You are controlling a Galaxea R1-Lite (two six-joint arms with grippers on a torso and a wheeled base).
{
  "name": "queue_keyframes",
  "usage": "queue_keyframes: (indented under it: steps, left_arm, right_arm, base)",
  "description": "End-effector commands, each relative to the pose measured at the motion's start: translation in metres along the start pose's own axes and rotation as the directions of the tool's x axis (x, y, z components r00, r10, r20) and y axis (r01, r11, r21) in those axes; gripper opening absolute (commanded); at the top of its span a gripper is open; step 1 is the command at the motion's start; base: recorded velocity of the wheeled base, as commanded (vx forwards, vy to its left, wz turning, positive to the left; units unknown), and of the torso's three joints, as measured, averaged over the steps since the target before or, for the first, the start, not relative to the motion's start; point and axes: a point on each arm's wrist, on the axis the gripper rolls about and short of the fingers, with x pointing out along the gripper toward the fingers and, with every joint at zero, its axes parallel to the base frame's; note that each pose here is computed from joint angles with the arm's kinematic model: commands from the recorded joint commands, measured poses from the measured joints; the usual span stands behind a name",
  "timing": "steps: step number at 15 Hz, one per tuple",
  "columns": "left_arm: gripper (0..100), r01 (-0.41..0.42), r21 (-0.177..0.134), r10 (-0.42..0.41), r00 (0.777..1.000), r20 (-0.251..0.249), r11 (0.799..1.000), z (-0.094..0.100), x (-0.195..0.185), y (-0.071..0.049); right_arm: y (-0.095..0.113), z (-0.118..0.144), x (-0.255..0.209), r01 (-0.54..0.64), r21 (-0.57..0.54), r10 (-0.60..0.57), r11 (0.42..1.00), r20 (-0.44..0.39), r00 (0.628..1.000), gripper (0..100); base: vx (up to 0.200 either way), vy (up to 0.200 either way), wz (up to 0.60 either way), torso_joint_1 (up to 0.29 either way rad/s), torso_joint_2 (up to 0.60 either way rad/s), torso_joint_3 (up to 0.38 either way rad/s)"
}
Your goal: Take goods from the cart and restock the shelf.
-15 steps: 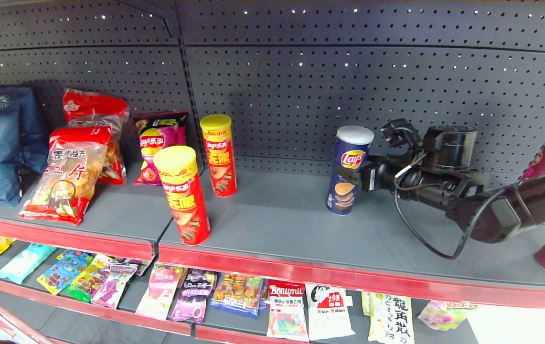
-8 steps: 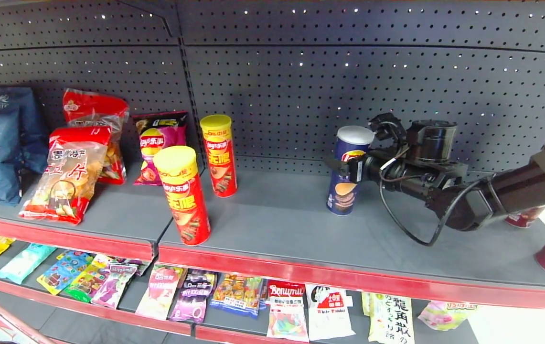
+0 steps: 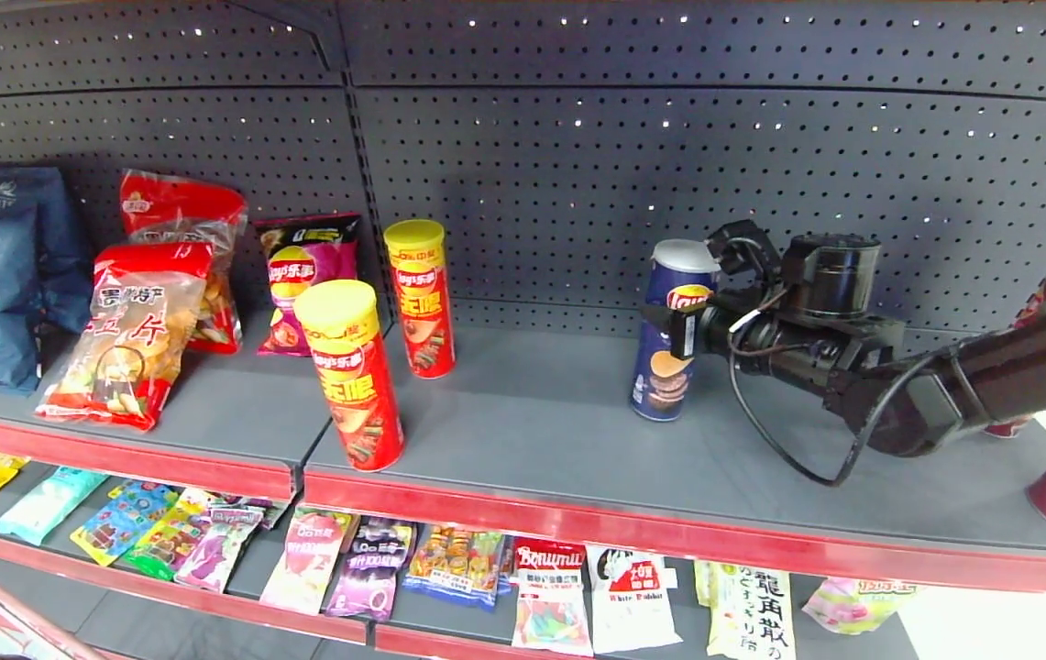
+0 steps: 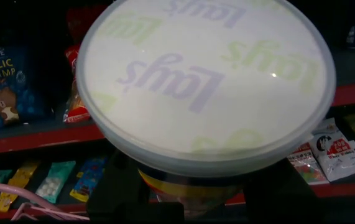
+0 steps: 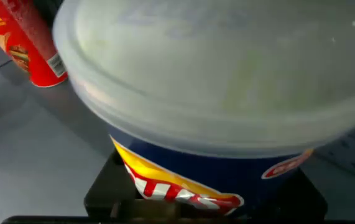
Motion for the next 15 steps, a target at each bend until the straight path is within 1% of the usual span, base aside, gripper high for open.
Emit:
queue_keyframes:
  steps: [1,2,3,4,6,7,9,10,15]
  left_arm:
    - [0,-0.001,0.001,0.001,1.000,0.006,1.000,0.002,-0.001,0.000]
    - [0,-0.001,0.001,0.001,1.000,0.007,1.000,0.002,-0.001,0.000]
    - [0,-0.001,0.001,0.001,1.000,0.007,1.000,0.003,0.000,0.001]
    - [0,-0.001,0.001,0.001,1.000,0.007,1.000,0.003,0.000,0.001]
    - [0,-0.001,0.001,0.001,1.000,0.007,1.000,0.003,0.000,0.001]
    - [0,-0.001,0.001,0.001,1.000,0.007,1.000,0.003,0.000,0.001]
    - [0,-0.002,0.001,0.002,1.000,0.009,1.000,0.003,-0.001,0.001]
    - [0,-0.002,0.001,0.002,1.000,0.012,1.000,0.004,-0.001,0.001]
    - [0,-0.003,0.002,0.003,1.000,0.016,1.000,0.003,-0.002,0.001]
  right_arm:
    - [0.018,0.015,-0.035,0.022,-0.010,-0.022,1.000,0.024,0.999,0]
    - [0.021,0.017,-0.043,0.027,-0.011,-0.027,1.000,0.026,0.999,0]
    - [0.033,0.021,-0.063,0.025,-0.011,-0.024,1.000,0.035,0.999,0]
    - [0.037,0.020,-0.072,0.029,-0.013,-0.029,0.999,0.030,0.999,0]
    - [0.051,0.011,-0.093,0.032,-0.016,-0.032,0.999,0.003,0.999,0]
    - [0.055,0.007,-0.098,0.023,-0.018,-0.023,1.000,0.002,1.000,0]
    - [0.064,-0.009,-0.099,-0.004,-0.012,0.004,1.000,0.028,1.000,0]
    - [0.065,-0.015,-0.098,-0.002,-0.013,0.002,1.000,0.033,0.999,0]
    - [0.075,-0.026,-0.087,-0.030,-0.019,0.030,0.999,0.003,1.000,0]
  base:
    - [0.000,0.000,0.00,0.000,0.00,0.000]
    - [0.000,0.000,0.00,0.000,0.00,0.000]
    - [0.000,0.000,0.00,0.000,0.00,0.000]
    - [0.000,0.000,0.00,0.000,0.00,0.000]
    - [0.000,0.000,0.00,0.000,0.00,0.000]
    - [0.000,0.000,0.00,0.000,0.00,0.000]
    - [0.000,0.000,0.00,0.000,0.00,0.000]
    - [0.000,0.000,0.00,0.000,0.00,0.000]
    - [0.000,0.000,0.00,0.000,0.00,0.000]
